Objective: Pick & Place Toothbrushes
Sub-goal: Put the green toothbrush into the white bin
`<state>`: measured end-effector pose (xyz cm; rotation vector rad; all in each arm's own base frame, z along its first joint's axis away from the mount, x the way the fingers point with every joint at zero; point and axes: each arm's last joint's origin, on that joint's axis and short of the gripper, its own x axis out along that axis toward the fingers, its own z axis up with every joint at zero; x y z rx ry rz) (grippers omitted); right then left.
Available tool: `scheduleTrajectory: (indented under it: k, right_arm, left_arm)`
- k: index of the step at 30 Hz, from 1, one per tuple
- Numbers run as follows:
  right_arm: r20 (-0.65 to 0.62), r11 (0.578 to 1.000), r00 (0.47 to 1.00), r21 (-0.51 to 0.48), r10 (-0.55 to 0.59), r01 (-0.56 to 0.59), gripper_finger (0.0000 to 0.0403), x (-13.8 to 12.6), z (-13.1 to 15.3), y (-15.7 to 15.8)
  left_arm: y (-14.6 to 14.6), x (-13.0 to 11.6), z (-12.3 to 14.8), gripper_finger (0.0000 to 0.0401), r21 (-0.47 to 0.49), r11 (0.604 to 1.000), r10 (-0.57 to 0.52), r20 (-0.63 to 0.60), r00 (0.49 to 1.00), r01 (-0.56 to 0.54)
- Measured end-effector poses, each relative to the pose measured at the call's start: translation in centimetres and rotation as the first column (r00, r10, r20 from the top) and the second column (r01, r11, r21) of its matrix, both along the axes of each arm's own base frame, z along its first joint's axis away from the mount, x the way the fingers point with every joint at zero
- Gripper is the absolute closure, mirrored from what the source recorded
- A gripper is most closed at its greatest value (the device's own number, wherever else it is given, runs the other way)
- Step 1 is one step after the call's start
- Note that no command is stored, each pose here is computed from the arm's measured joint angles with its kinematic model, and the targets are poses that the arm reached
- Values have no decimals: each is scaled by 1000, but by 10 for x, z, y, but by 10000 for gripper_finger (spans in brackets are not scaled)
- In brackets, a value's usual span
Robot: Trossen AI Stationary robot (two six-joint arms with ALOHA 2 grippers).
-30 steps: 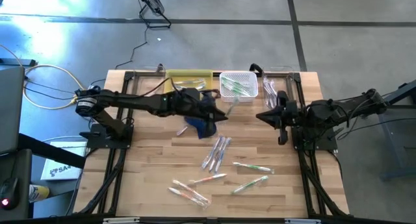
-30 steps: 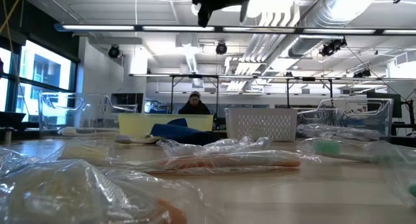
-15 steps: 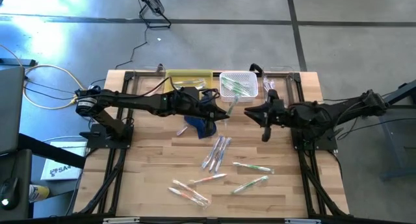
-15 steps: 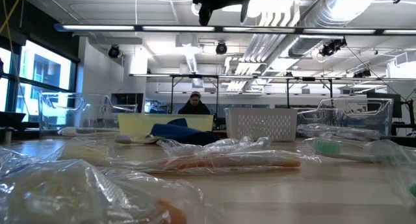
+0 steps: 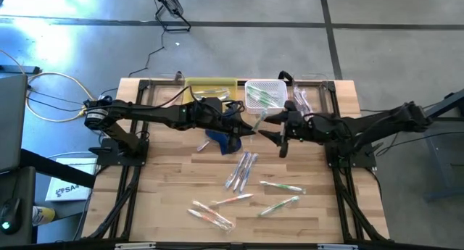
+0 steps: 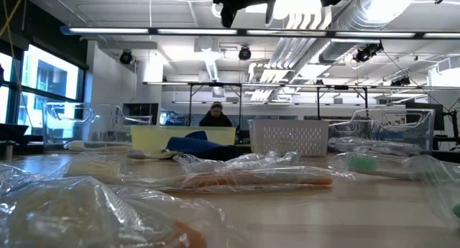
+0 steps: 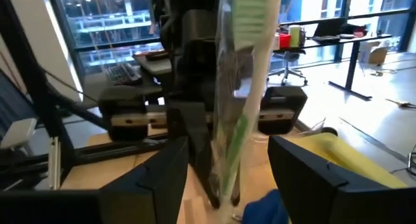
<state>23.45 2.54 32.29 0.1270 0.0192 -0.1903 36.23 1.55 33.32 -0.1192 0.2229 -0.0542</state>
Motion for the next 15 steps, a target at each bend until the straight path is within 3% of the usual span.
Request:
scheduleTrajectory:
  k: [8,15]
  right_arm:
    - [38,1000,999,0,5,-5,207,9,-1,-6]
    - [42,1000,999,1,10,-10,284,9,0,-9]
  left_arm:
    - [0,0,-3,387,-1,1000,0,-30,1000,0]
    - [0,-1,-3,385,-1,1000,1,-31,1000,-1]
